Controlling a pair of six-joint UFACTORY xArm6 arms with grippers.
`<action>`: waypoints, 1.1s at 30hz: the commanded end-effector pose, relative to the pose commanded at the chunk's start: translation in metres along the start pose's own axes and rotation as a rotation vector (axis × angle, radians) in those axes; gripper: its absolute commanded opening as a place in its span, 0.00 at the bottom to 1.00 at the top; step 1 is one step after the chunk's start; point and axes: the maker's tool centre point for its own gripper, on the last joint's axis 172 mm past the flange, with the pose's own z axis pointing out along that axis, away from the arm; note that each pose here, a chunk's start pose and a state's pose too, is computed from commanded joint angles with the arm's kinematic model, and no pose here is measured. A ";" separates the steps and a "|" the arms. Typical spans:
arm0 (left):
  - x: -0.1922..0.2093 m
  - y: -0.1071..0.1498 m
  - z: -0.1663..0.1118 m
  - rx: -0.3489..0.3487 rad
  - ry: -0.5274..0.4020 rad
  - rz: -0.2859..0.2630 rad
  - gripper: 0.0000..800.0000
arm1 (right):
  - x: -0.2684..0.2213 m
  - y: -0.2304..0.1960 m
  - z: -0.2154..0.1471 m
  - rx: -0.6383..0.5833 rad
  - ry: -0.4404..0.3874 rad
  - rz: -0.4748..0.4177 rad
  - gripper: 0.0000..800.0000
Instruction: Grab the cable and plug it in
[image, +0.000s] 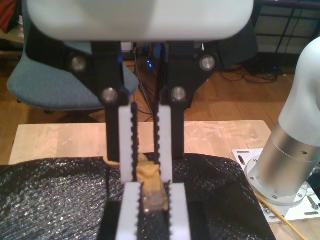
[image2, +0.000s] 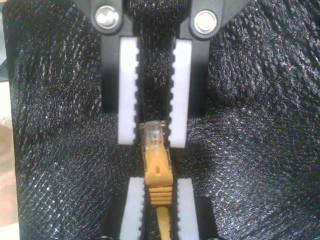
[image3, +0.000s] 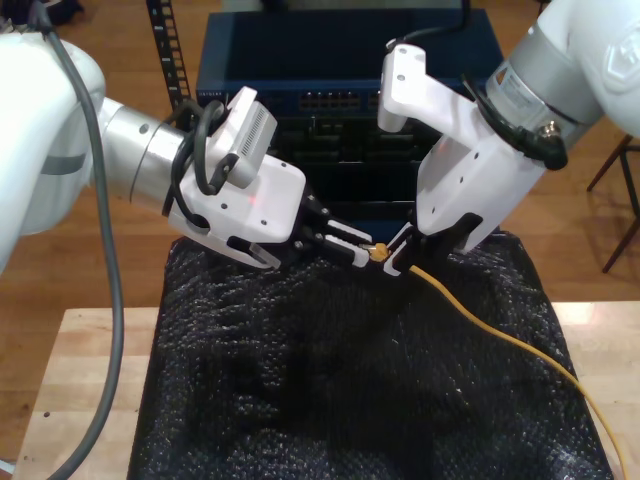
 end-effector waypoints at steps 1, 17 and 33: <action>0.000 0.000 0.000 0.001 0.000 0.001 0.05 | 0.000 0.000 0.000 0.000 0.000 0.002 0.04; 0.002 0.001 0.000 -0.006 0.002 -0.006 0.00 | -0.001 0.000 -0.001 -0.001 0.002 -0.064 0.99; -0.004 0.007 0.012 -0.110 0.074 -0.168 0.00 | 0.009 -0.031 -0.048 -0.124 0.069 -0.175 1.00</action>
